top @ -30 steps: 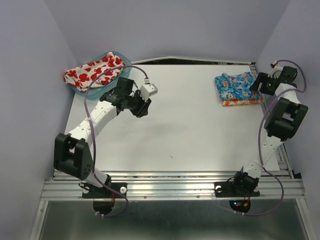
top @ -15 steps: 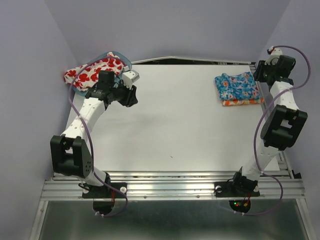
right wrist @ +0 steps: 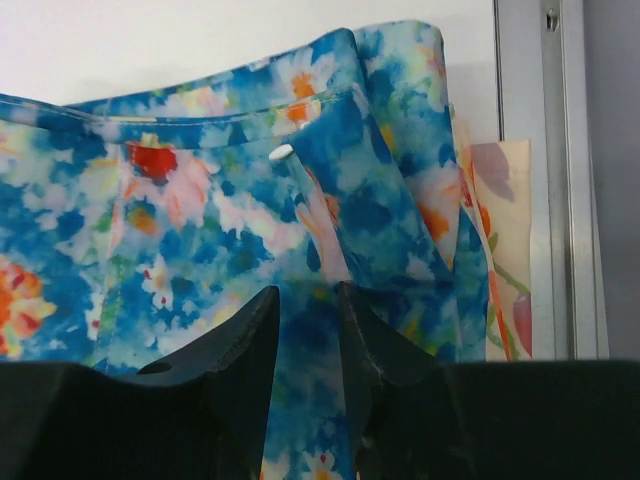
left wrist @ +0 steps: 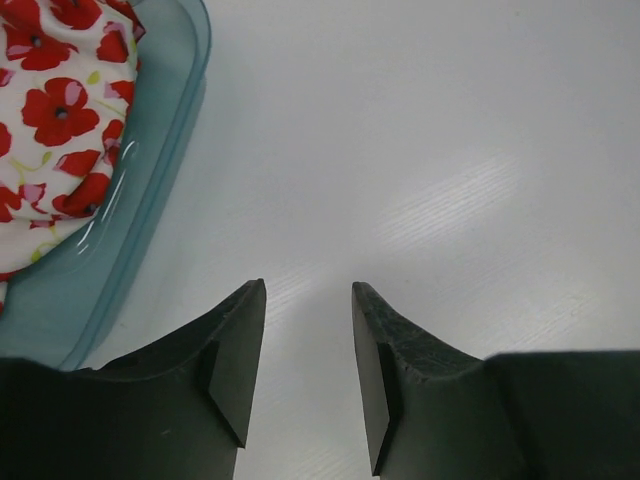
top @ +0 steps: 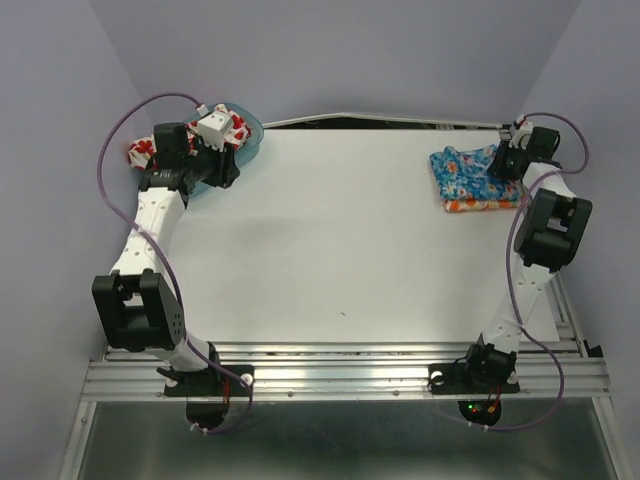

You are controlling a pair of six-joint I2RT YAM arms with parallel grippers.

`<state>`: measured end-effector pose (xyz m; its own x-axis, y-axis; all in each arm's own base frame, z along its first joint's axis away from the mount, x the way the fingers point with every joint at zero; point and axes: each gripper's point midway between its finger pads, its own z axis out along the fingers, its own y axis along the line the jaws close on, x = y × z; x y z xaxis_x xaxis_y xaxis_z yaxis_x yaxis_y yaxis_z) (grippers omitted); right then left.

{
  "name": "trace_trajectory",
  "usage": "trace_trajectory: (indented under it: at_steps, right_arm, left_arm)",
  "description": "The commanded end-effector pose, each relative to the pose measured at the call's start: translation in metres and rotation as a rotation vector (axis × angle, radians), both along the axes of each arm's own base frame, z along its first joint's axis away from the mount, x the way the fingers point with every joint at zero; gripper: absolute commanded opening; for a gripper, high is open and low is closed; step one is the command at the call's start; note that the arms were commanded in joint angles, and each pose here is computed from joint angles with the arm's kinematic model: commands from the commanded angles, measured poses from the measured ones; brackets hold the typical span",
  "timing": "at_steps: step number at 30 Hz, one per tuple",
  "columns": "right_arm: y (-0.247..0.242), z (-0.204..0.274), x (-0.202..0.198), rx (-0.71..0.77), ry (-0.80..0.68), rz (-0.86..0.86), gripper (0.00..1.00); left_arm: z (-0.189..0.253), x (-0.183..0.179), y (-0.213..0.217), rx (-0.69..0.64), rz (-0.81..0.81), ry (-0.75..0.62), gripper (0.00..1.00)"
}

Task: Fold and stack the skirts
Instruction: Neatly place the folded skirt to the corner

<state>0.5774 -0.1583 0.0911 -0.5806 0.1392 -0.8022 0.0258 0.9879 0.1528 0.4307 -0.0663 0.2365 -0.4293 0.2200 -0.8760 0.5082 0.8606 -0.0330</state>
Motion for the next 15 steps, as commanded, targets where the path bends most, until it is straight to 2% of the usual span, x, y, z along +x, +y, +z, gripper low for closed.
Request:
trace_trajectory:
  at_steps: [1,2,3,4,5,7,8,10,11,12,13,14,15]
  right_arm:
    - [-0.023,0.022,0.02,-0.088,-0.077,-0.041,0.37]
    - [-0.024,0.022,0.021,-0.092,-0.075,-0.044,0.38]
    - [-0.026,0.021,0.021,-0.101,-0.073,-0.044,0.43]
    - [-0.026,0.021,0.02,-0.101,-0.069,-0.047,0.46]
    - [-0.024,0.03,0.02,-0.104,-0.081,-0.037,0.57]
    - [-0.02,0.042,0.016,-0.103,-0.092,-0.024,0.71]
    - [-0.016,0.064,0.014,-0.108,-0.126,-0.008,0.77]
    - [-0.013,0.078,0.008,-0.118,-0.14,0.006,0.91]
    - [-0.011,0.087,0.005,-0.125,-0.15,0.013,1.0]
    - [-0.009,0.101,-0.001,-0.135,-0.157,0.019,1.0]
    - [-0.006,0.108,-0.005,-0.144,-0.162,0.04,1.0]
    - [-0.004,0.112,-0.008,-0.142,-0.159,0.046,1.0]
    - [-0.002,0.118,-0.012,-0.143,-0.161,0.046,1.0]
  left_arm:
    - [0.041,0.026,0.037,0.077,0.149,-0.141,0.52]
    - [0.037,0.032,0.044,0.108,0.172,-0.136,0.53]
    - [0.044,0.039,0.059,0.153,0.234,-0.143,0.58]
    - [0.045,0.043,0.06,0.166,0.227,-0.139,0.59]
    - [0.023,0.05,0.077,0.239,0.267,-0.067,0.59]
    - [0.039,0.067,0.096,0.275,0.308,-0.09,0.59]
    - [0.022,0.077,0.112,0.29,0.334,-0.047,0.59]
    - [0.033,0.094,0.127,0.321,0.35,-0.065,0.6]
    - [0.01,0.106,0.135,0.342,0.357,-0.015,0.61]
    - [0.005,0.109,0.141,0.347,0.348,0.009,0.61]
    - [0.021,0.121,0.141,0.348,0.323,-0.034,0.64]
    - [-0.002,0.132,0.144,0.348,0.311,0.008,0.65]
    - [-0.005,0.137,0.143,0.346,0.3,0.017,0.69]
